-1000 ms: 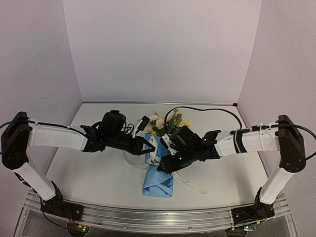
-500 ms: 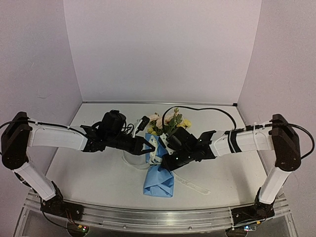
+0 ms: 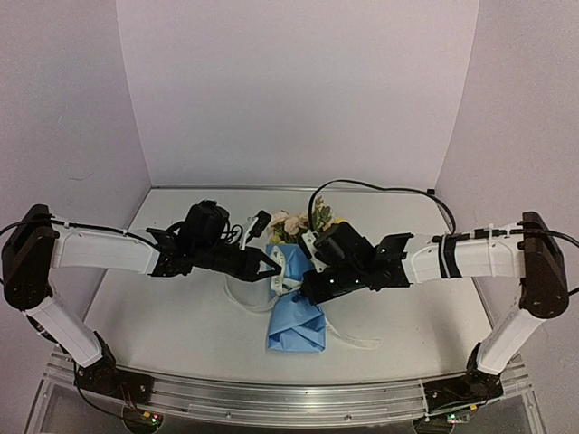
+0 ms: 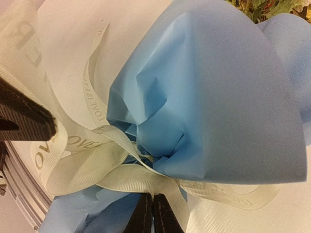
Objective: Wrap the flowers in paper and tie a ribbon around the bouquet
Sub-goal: Cross the half-tied ribbon over the folded bouquet.
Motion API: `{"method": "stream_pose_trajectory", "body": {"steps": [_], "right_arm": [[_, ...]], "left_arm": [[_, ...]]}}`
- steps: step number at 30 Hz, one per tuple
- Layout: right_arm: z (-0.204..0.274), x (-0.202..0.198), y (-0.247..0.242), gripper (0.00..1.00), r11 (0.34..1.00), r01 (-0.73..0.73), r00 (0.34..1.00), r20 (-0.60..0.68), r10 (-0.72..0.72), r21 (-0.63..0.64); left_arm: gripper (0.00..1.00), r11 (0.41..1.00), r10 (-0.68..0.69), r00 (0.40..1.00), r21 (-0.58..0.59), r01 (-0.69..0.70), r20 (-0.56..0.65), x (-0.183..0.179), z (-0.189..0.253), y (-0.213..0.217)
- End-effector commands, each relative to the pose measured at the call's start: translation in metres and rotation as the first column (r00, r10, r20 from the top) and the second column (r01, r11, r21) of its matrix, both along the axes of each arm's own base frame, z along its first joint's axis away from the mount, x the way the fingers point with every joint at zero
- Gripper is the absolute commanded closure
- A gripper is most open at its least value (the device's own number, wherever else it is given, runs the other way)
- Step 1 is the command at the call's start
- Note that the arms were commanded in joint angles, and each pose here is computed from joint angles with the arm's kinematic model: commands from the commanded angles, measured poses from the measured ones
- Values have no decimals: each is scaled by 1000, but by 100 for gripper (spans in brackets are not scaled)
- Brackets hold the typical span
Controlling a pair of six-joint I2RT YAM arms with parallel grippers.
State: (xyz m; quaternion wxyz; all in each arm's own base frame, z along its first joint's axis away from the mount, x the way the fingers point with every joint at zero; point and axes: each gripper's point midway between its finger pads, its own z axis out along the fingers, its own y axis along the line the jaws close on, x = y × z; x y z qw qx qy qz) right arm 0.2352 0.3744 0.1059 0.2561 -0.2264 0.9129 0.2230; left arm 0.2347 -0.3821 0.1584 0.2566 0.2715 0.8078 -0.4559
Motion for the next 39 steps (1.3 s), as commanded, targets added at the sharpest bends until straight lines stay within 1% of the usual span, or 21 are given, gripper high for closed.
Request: {"method": "stream_pose_trajectory", "body": {"steps": [1, 4, 6, 12, 15, 17, 20, 26, 32, 36, 39], "right_arm": [[2, -4, 0, 95, 1000, 15, 1000, -22, -15, 18], [-5, -11, 5, 97, 999, 12, 997, -77, -9, 35], [-10, -15, 6, 99, 999, 14, 996, -92, -11, 33], [-14, -16, -5, 100, 998, 55, 997, -63, -55, 5], [-10, -16, -17, 100, 996, 87, 995, -40, -87, 0], [-12, -16, -28, 100, 993, 115, 993, -35, -117, -31], [-20, -22, -48, 100, 986, 150, 987, -41, -154, -77], [-32, -33, -76, 100, 973, 206, 976, -56, -212, -105], [-40, -49, -86, 100, 975, 181, 976, -97, -194, -130], [-48, -61, -91, 100, 972, 149, 978, -120, -173, -184], [-50, -66, -103, 100, 962, 144, 978, -114, -174, -231]], "left_arm": [[100, 999, -4, 999, -40, 6, 54, 2, 22, 0], [100, 999, -9, 999, -40, 11, 51, 1, 22, 1], [100, 999, -13, 999, -39, 14, 48, 0, 21, 1], [100, 999, -12, 999, -36, 14, 48, -4, 19, 6], [100, 999, -17, 998, -36, 19, 53, -6, 19, 7], [100, 999, -22, 998, -36, 24, 53, -7, 18, 8], [100, 999, -38, 998, -36, 40, 56, -10, 19, 9], [100, 999, -38, 998, -1, 39, 55, -10, 13, 17], [100, 999, -39, 998, 11, 38, 57, -10, 11, 22], [100, 999, -33, 997, 28, 31, 68, -9, 11, 28], [100, 999, -23, 997, 29, 21, 68, -7, 11, 33]]}}
